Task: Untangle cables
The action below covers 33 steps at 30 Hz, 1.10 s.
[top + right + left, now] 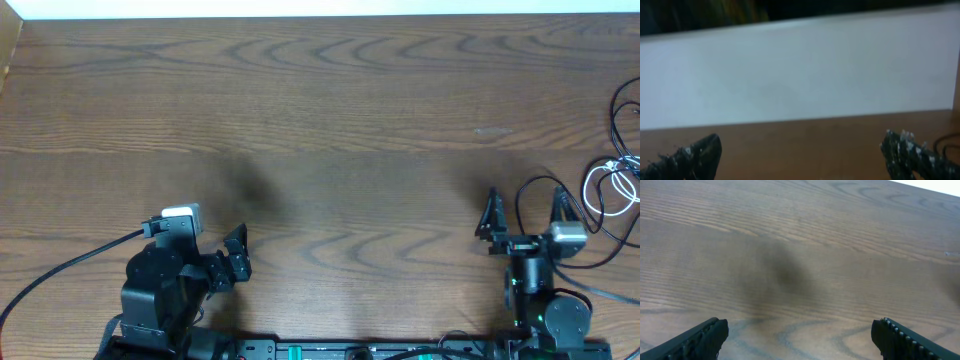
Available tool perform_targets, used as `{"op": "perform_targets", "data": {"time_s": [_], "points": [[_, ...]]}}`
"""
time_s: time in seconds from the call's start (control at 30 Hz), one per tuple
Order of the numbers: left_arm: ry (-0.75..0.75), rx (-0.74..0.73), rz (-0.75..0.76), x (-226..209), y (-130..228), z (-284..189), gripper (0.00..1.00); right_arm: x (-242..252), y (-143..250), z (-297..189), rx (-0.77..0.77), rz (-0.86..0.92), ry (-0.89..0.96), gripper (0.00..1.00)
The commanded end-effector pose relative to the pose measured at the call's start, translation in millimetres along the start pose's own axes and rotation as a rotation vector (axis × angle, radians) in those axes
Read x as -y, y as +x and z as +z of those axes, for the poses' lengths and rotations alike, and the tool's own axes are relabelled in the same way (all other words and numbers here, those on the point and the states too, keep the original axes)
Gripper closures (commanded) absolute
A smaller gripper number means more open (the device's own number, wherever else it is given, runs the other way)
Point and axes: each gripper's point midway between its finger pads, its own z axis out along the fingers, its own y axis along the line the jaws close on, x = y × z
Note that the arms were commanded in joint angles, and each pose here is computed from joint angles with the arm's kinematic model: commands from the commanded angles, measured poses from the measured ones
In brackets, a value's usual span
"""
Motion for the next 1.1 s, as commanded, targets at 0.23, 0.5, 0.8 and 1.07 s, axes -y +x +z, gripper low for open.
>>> {"op": "perform_targets", "data": {"time_s": [0.23,0.5,0.8,1.07], "points": [[-0.003,0.004,0.011,-0.5,-0.6,-0.3,0.04,2.1,59.8,-7.4,-0.24,-0.024,-0.002,0.01],[-0.003,0.004,0.011,-0.4,-0.6,-0.3,0.04,2.3,59.7,-7.4,-0.24,-0.024,-0.001,0.01],[-0.003,0.004,0.011,-0.5,-0.6,-0.3,0.04,2.3,59.7,-7.4,-0.24,-0.024,-0.001,0.01],[-0.003,0.004,0.011,-0.4,-0.6,-0.3,0.04,2.3,59.7,-7.4,-0.24,-0.024,-0.001,0.01]]}}
